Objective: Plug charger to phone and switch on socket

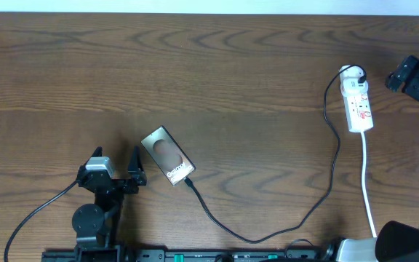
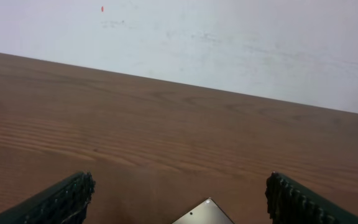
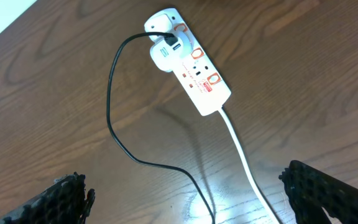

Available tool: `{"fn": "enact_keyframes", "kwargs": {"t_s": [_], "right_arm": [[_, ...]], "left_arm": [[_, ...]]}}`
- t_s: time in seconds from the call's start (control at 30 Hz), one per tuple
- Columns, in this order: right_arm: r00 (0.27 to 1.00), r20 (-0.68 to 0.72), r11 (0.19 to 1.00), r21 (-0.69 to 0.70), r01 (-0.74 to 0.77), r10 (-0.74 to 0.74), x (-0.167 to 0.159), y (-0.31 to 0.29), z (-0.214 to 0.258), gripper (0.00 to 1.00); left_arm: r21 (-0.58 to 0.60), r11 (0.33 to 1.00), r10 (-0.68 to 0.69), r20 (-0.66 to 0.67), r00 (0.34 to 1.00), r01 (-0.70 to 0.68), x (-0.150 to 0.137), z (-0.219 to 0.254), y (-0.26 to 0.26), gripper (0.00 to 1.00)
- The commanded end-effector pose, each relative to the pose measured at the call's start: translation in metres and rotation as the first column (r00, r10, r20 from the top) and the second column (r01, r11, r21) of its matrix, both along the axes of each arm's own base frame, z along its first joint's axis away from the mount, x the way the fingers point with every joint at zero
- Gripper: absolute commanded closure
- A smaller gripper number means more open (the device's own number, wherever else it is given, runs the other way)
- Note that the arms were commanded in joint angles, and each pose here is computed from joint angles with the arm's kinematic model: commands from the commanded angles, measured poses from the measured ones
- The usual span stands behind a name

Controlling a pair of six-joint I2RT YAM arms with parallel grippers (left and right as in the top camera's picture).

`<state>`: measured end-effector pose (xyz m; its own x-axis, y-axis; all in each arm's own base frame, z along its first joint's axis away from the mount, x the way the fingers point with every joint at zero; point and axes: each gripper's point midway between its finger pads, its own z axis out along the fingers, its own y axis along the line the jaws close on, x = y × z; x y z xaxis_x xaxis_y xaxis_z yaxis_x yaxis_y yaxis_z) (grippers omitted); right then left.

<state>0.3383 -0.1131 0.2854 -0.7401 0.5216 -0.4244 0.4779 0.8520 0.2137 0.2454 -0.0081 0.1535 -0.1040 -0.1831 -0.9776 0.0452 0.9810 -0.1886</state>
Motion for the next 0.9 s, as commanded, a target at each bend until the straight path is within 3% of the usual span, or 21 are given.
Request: {"fn": "enact_keyframes", "kwargs": {"t_s": [0.0, 0.87], "right_arm": [[1.0, 0.007, 1.0, 0.004, 0.004, -0.004, -0.0002, 0.0023, 0.0025, 0.01], [0.999, 0.041, 1.0, -0.018, 0.013, -0.012, 0.0059, -0.0022, 0.008, 0.01]], "left_arm": [[0.012, 1.0, -0.011, -0.048, 0.999, 0.012, -0.0016, -0.014, -0.0014, 0.09], [0.012, 1.0, -0.011, -0.048, 0.999, 0.012, -0.0016, -0.014, -0.0014, 0.09]]}}
